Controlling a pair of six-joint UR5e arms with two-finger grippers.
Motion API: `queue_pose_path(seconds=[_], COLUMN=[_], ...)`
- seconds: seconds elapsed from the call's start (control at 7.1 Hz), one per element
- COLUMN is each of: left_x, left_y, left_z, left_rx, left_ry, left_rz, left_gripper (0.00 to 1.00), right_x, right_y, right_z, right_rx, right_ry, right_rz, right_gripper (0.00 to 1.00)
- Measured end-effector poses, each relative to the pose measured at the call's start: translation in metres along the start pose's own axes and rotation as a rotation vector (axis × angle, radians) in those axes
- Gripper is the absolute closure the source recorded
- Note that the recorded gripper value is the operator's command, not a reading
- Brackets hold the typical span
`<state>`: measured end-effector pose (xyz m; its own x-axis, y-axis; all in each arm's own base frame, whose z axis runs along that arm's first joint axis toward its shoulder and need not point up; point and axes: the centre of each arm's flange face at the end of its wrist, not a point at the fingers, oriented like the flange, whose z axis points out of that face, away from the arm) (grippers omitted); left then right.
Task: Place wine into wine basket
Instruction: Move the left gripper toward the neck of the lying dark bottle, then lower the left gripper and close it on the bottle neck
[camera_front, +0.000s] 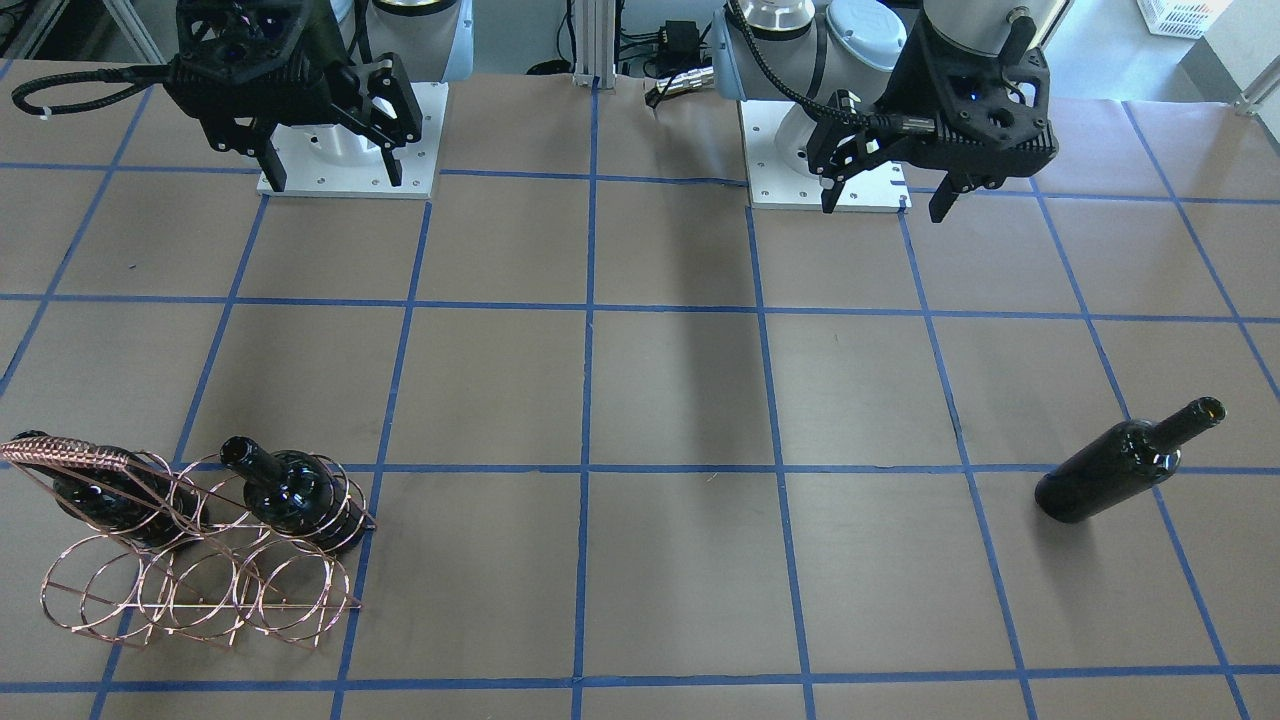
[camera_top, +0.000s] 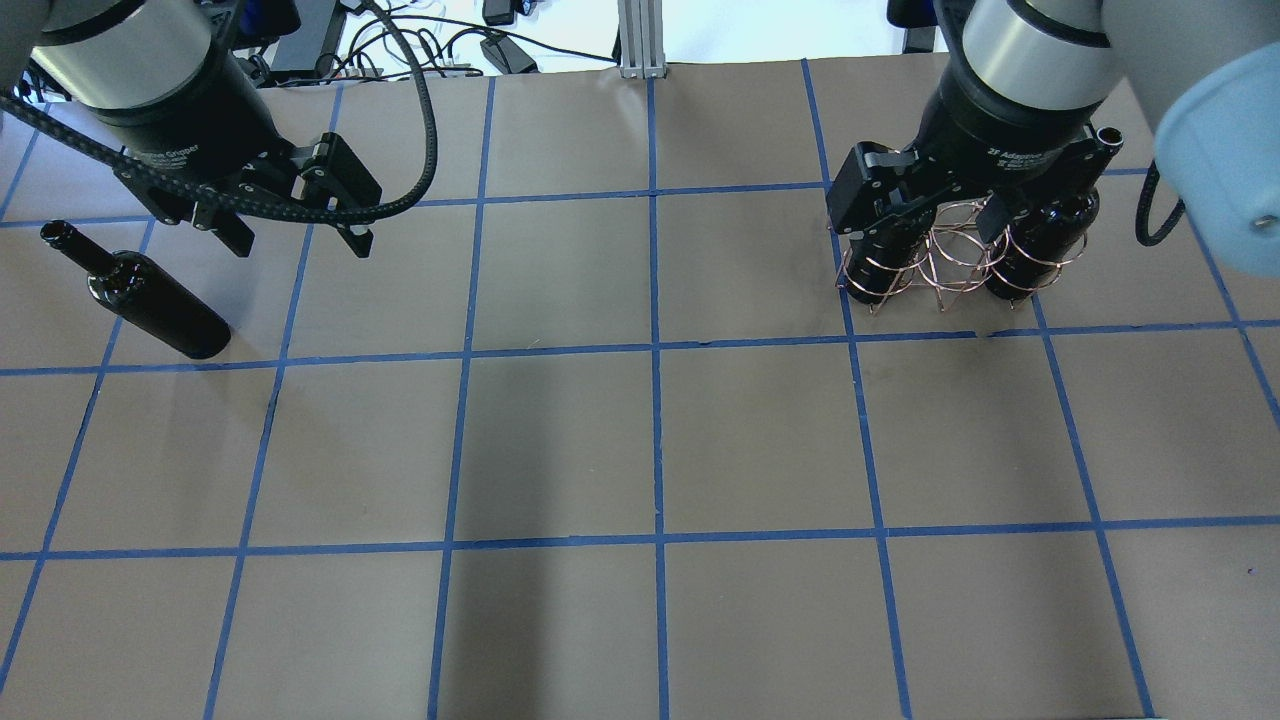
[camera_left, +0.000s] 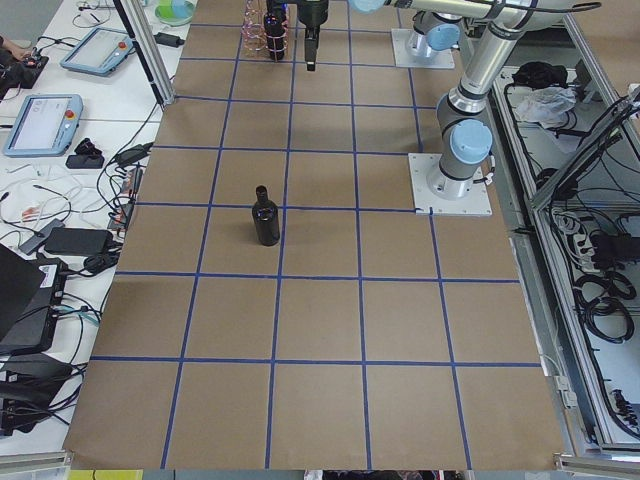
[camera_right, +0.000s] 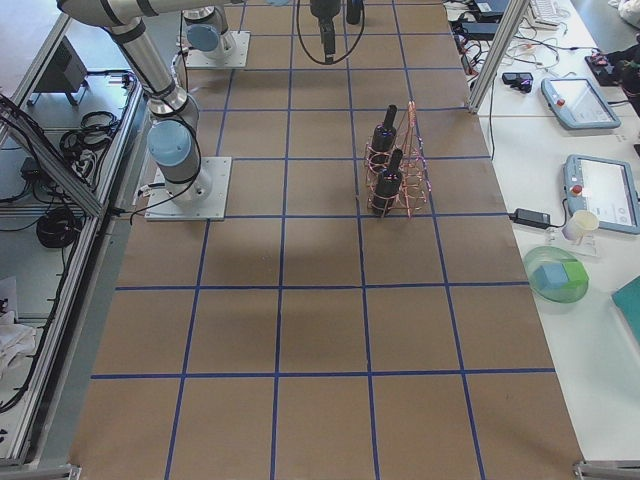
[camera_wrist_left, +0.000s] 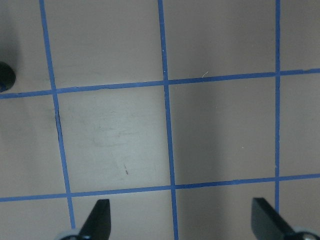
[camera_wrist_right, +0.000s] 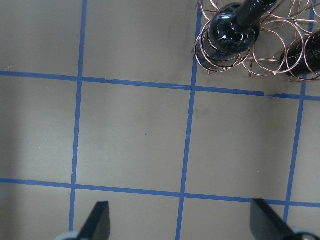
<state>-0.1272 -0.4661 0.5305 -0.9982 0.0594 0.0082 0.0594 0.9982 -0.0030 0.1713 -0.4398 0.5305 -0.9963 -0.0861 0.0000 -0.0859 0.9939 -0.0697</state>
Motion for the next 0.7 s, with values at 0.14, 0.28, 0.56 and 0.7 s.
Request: queue_pose_path(seconds=[0.14, 0.28, 0.56, 0.7], left_x=[-0.002, -0.006, -0.05, -0.095], left_y=[-0.001, -0.002, -0.009, -0.013], left_z=[0.003, 0.004, 0.006, 0.006], left_rx=[-0.005, -0.007, -0.015, -0.013], left_ry=[0.001, 0.002, 0.003, 0.006], left_rz=[-0.003, -0.003, 0.057, 0.06], left_gripper=[0.0, 0.0, 0.0, 0.0], right_x=[0.0, 0.0, 0.0, 0.0], right_y=[0.0, 0.0, 0.001, 0.0], right_z=[0.0, 0.0, 0.0, 0.0], right_rx=[0.0, 0.0, -0.001, 0.0], right_ry=[0.0, 0.0, 0.0, 0.0], right_rz=[0.018, 0.029, 0.035, 0.036], right_gripper=[0.0, 0.0, 0.0, 0.0])
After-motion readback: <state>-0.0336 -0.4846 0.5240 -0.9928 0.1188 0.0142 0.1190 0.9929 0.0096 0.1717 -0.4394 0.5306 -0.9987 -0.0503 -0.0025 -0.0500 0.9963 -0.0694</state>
